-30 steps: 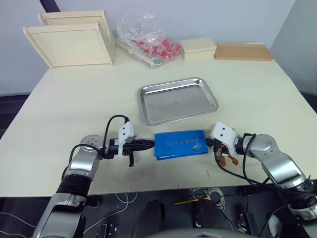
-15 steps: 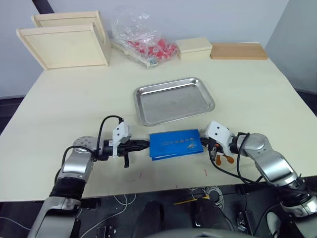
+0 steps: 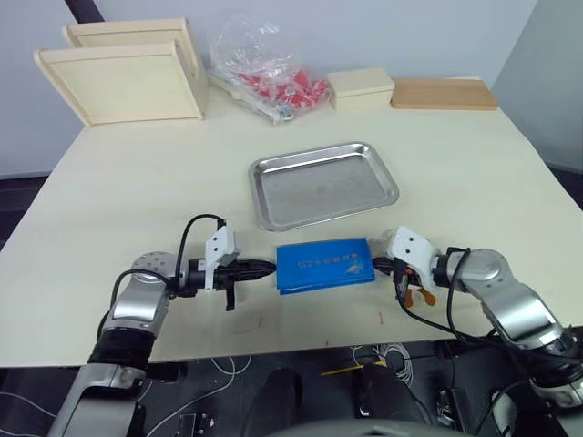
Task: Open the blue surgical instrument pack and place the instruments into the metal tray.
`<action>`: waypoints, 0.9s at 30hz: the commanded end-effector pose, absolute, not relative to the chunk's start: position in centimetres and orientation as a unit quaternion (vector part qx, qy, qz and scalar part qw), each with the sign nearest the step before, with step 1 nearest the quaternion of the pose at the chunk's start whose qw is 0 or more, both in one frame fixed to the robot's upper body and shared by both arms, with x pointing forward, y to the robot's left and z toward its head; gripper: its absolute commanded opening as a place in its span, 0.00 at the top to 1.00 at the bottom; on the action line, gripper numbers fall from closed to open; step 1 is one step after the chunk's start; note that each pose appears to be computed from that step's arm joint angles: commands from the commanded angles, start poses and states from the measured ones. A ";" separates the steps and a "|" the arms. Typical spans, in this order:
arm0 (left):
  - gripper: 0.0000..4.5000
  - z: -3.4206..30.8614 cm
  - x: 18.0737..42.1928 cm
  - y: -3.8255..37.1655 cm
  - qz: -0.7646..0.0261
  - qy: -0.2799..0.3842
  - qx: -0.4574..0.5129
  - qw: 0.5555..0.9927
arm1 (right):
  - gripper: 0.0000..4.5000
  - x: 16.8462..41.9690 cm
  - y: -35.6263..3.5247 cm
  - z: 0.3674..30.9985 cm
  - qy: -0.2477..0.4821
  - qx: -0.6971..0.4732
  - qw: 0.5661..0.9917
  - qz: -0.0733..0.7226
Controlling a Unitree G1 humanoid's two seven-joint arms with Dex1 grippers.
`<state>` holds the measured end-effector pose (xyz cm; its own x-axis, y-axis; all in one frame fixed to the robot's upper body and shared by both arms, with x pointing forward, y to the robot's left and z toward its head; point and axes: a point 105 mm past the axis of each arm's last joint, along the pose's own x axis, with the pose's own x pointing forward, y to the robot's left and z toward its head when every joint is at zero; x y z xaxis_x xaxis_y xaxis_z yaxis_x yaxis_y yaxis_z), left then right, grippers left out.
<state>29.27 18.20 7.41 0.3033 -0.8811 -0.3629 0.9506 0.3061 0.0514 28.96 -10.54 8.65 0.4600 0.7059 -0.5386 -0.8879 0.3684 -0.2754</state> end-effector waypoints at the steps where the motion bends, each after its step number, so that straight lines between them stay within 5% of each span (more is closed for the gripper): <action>1: 0.99 8.8 29.1 18.5 -0.580 0.110 0.144 0.794 | 1.00 29.1 -11.3 10.7 0.134 -0.278 0.819 0.483; 8: 0.99 9.8 28.6 19.4 -0.584 0.104 0.153 0.790 | 1.00 28.3 -13.5 13.2 0.087 -0.300 0.820 0.480; 15: 0.99 12.2 28.3 19.7 -0.595 0.073 0.164 0.783 | 1.00 26.1 -11.5 15.7 -0.004 -0.265 0.819 0.509; 17: 1.00 12.9 28.0 19.5 -0.605 0.062 0.167 0.776 | 0.88 25.2 -10.5 15.9 -0.025 -0.255 0.813 0.524; 20: 0.84 13.4 26.9 19.2 -0.631 0.062 0.176 0.753 | 0.66 24.7 -9.4 15.8 -0.046 -0.232 0.817 0.526; 24: 0.42 14.4 26.0 19.0 -0.653 0.059 0.179 0.734 | 0.24 24.2 -8.0 15.0 -0.066 -0.201 0.820 0.532; 25: 0.23 14.6 25.9 18.9 -0.656 0.057 0.179 0.731 | 0.06 24.0 -7.9 14.7 -0.070 -0.202 0.816 0.537; 27: 0.15 15.1 25.3 18.7 -0.673 0.053 0.175 0.717 | 0.00 24.2 -7.5 13.9 -0.088 -0.215 0.811 0.536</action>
<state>26.01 18.94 13.44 0.1291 -0.9355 -0.3288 0.9867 0.0880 0.1370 24.32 -7.97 13.89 0.4222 0.8983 -0.1218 -0.8534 0.3486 -0.3874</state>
